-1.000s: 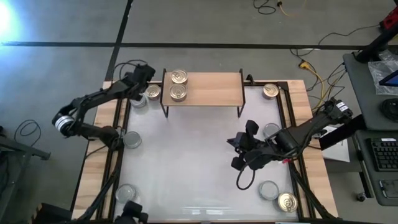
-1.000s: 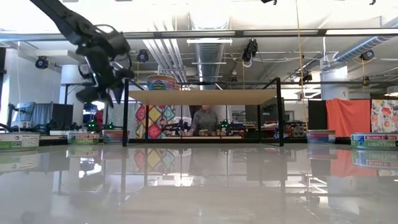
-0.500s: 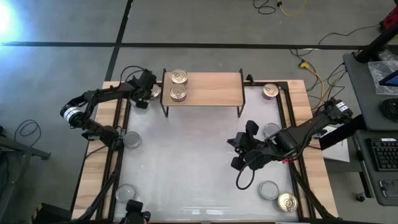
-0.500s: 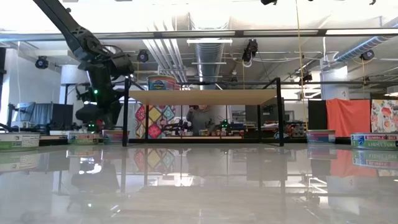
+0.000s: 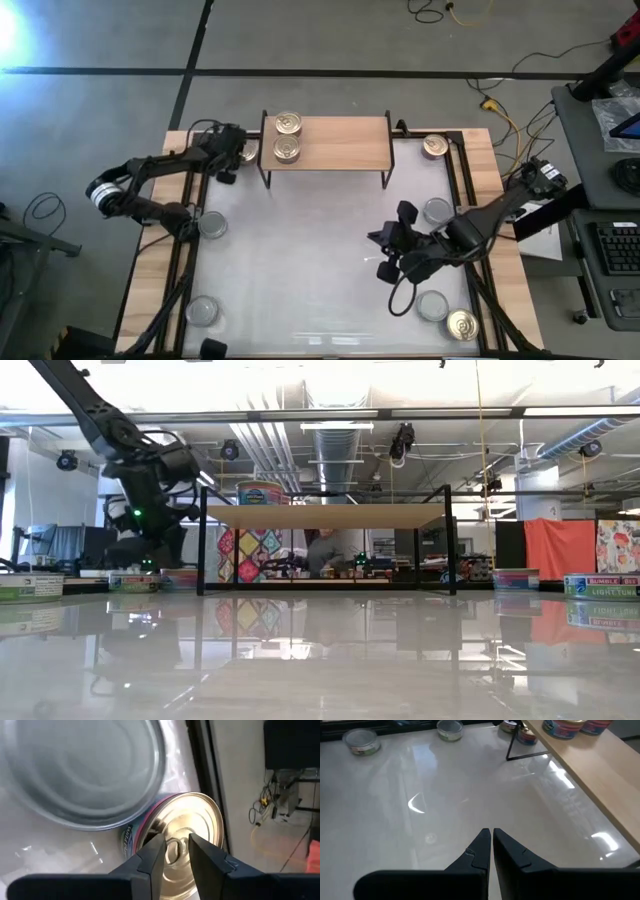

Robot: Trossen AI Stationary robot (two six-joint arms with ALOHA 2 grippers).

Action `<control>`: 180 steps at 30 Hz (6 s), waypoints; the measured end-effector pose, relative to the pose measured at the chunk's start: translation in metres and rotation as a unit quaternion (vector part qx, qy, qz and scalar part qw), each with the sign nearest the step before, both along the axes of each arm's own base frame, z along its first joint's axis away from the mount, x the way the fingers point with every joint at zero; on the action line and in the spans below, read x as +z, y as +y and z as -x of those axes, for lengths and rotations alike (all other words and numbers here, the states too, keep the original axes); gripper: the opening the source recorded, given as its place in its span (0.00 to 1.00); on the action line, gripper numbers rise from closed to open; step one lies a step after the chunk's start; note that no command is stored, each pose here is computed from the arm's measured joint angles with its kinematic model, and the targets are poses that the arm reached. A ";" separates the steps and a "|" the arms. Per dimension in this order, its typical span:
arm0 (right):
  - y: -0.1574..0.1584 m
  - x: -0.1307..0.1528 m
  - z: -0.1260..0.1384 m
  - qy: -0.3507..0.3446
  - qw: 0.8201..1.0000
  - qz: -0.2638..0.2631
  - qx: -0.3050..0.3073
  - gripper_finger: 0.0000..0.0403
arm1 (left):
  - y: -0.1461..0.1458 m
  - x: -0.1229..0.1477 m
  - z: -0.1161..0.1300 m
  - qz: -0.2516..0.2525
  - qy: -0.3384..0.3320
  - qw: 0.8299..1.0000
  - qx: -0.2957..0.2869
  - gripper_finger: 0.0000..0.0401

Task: Stack canned seafood by type on shelf
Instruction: Stack the blue-pink tuna can on top of the other blue-pink tuna on the shelf

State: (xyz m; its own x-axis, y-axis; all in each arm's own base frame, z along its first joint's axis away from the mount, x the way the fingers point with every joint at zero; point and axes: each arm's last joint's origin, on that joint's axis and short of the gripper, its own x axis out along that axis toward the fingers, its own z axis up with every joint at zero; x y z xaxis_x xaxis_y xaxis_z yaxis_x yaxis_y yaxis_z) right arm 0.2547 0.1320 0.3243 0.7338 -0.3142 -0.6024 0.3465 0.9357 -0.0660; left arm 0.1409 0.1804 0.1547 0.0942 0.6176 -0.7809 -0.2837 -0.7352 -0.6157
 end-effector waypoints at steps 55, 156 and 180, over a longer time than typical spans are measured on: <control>0.081 -0.044 -0.048 0.034 0.997 -0.075 0.003 0.03 | -0.206 -0.008 -0.010 -0.091 -0.015 0.889 -0.449 0.19; -0.007 -0.114 -0.070 0.155 0.984 0.087 -0.023 0.03 | -0.265 -0.001 -0.131 -0.344 0.373 0.390 -0.768 0.28; -0.104 -0.173 -0.093 0.059 0.996 -0.019 -0.064 0.03 | -0.272 -0.089 -0.156 -0.370 0.322 0.506 -0.709 0.84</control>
State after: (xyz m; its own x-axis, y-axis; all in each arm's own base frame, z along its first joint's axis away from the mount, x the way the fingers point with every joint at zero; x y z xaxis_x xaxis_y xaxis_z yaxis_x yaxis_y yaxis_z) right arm 0.3474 0.0284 0.1510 0.6124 -0.3764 -0.6952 0.4553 0.8868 -0.0790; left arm 0.2968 -0.0913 0.0654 0.7262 0.4317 -0.5350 -0.5202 0.8538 -0.0172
